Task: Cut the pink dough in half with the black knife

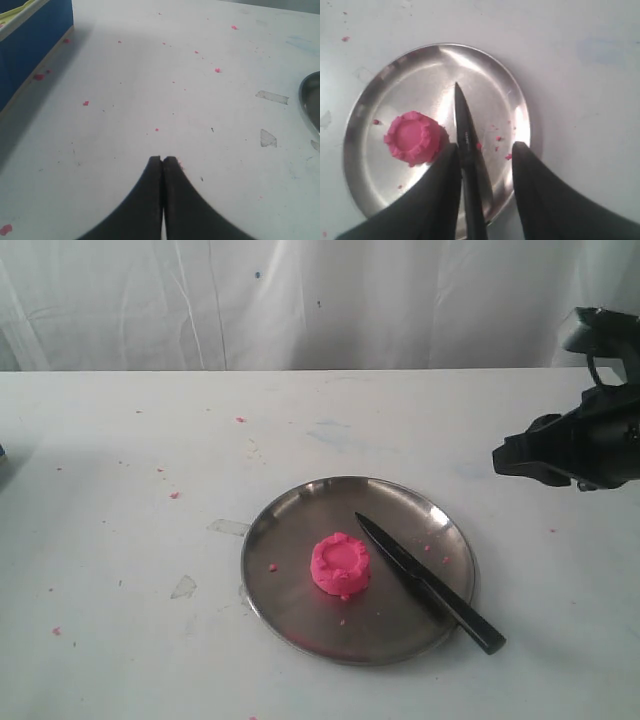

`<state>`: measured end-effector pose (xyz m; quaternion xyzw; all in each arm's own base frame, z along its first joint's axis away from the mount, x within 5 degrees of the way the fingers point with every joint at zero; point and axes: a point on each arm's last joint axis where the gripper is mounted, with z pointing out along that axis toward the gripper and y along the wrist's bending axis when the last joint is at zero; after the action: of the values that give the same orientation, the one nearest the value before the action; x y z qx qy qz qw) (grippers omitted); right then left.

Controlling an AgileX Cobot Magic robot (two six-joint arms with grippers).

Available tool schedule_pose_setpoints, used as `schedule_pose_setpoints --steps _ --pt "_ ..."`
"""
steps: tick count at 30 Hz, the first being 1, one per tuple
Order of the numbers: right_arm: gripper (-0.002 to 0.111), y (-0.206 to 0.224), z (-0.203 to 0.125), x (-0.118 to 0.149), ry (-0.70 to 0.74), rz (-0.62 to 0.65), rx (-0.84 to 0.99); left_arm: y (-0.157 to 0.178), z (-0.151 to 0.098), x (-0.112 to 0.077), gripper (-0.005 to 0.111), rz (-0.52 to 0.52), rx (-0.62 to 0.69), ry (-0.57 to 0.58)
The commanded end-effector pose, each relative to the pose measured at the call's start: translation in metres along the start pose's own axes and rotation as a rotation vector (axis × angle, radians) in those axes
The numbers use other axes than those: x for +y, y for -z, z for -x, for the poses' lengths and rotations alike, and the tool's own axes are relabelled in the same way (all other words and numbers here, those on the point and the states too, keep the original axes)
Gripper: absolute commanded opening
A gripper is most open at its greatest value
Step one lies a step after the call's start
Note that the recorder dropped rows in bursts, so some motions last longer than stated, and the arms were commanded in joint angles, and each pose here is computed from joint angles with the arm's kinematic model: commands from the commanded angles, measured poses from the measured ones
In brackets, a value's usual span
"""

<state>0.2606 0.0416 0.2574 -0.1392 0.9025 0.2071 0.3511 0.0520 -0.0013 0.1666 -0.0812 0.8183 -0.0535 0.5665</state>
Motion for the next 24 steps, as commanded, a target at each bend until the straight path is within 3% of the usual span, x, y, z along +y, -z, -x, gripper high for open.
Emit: schedule_pose_setpoints --steps 1,7,11,13,17,24 --pt "0.033 -0.001 -0.01 0.008 -0.061 0.107 0.12 0.0 0.0 0.0 0.0 -0.006 0.0 0.002" --pt "0.033 -0.023 -0.027 0.012 -0.144 0.347 0.386 0.0 0.0 0.0 0.0 -0.006 0.0 0.002" --pt "0.033 -0.042 -0.028 -0.007 -0.12 0.283 0.488 0.0 0.0 0.0 0.0 -0.006 0.0 0.002" --pt "0.033 -0.056 -0.035 -0.02 -0.176 0.254 0.547 0.0 0.0 0.0 0.0 -0.006 0.0 0.002" --pt "0.033 -0.076 -0.053 -0.025 -0.27 0.323 0.671 0.0 0.0 0.0 0.0 -0.006 0.0 0.002" --pt "0.033 -0.084 -0.056 -0.034 -0.239 0.247 0.651 0.0 0.0 0.0 0.0 -0.006 0.0 0.002"
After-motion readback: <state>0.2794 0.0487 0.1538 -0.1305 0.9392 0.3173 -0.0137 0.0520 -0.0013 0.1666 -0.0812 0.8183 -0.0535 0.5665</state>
